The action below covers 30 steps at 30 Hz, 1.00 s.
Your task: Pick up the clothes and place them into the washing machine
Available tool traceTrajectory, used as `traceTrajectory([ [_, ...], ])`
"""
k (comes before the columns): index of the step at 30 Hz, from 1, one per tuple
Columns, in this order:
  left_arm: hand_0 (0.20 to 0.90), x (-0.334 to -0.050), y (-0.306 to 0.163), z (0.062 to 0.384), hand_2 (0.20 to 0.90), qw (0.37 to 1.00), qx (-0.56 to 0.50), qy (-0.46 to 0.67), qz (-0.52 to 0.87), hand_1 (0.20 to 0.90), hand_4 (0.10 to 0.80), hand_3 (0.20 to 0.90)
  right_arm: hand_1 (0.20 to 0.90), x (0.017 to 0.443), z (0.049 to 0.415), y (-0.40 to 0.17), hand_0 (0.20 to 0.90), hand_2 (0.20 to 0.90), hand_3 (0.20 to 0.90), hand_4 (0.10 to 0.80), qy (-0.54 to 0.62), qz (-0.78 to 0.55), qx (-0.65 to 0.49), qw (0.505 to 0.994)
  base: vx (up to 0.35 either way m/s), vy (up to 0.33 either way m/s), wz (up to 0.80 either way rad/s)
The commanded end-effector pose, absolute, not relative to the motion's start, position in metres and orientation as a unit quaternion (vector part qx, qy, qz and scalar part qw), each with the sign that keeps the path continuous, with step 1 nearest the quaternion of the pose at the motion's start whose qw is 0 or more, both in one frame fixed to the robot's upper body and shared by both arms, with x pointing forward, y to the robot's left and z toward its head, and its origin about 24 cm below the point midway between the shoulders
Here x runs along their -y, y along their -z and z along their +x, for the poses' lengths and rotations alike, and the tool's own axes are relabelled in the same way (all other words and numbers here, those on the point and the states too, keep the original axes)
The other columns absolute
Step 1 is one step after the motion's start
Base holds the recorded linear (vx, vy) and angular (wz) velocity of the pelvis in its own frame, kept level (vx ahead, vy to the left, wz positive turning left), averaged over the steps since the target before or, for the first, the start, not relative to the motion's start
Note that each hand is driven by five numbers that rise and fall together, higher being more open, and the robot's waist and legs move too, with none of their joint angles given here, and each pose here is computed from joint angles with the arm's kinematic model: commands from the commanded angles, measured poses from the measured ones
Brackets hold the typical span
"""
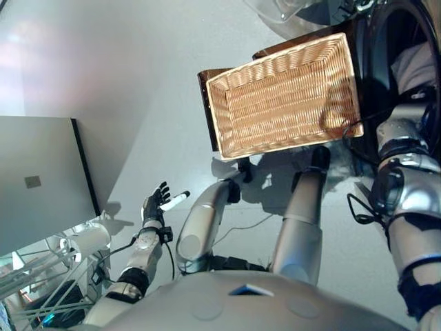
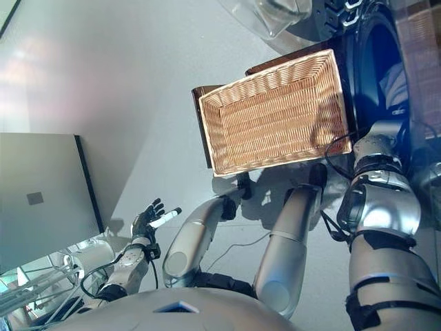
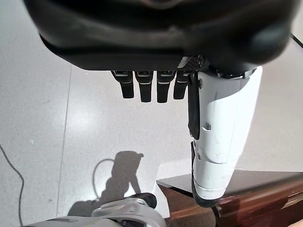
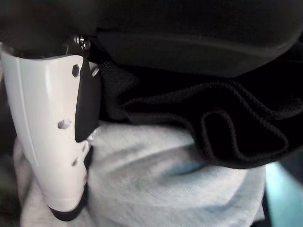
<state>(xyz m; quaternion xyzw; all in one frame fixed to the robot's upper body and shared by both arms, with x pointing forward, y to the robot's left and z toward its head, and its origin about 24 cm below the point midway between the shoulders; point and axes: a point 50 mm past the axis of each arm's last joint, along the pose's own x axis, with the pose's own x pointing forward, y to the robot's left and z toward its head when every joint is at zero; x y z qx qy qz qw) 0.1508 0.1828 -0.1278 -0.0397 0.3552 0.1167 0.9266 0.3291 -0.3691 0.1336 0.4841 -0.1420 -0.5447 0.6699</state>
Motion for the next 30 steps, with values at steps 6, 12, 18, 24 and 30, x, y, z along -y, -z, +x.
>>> traceTrajectory([
  [6, 0.9, -0.202, 0.142, 0.111, 0.9, 0.899, -0.407, -0.16, -0.029, 0.9, 0.8, 0.9, 0.2, 0.406, 0.298, -0.174, 0.2, 0.2, 0.2, 0.3, 0.558, 0.537, 0.279, 0.567, 0.064, 0.009, 0.03],
  [12, 0.9, -0.196, 0.144, 0.108, 0.9, 0.895, -0.415, -0.159, -0.039, 0.9, 0.8, 0.9, 0.2, 0.429, 0.271, -0.187, 0.2, 0.2, 0.2, 0.3, 0.586, 0.538, 0.331, 0.509, 0.048, -0.003, 0.03],
  [18, 0.9, -0.192, 0.147, 0.104, 0.9, 0.89, -0.424, -0.159, -0.048, 0.9, 0.8, 0.9, 0.2, 0.442, 0.248, -0.196, 0.2, 0.2, 0.2, 0.3, 0.6, 0.534, 0.374, 0.464, 0.008, 0.002, 0.01],
  [24, 0.9, -0.191, 0.147, 0.102, 0.9, 0.89, -0.422, -0.164, -0.053, 0.9, 0.8, 0.9, 0.2, 0.436, 0.25, -0.216, 0.2, 0.2, 0.2, 0.3, 0.575, 0.522, 0.412, 0.477, 0.005, 0.001, -0.01],
  [30, 0.9, -0.195, 0.144, 0.105, 0.9, 0.895, -0.41, -0.168, -0.05, 0.9, 0.8, 0.9, 0.2, 0.429, 0.258, -0.248, 0.2, 0.2, 0.2, 0.3, 0.537, 0.506, 0.44, 0.511, 0.042, 0.01, -0.04],
])
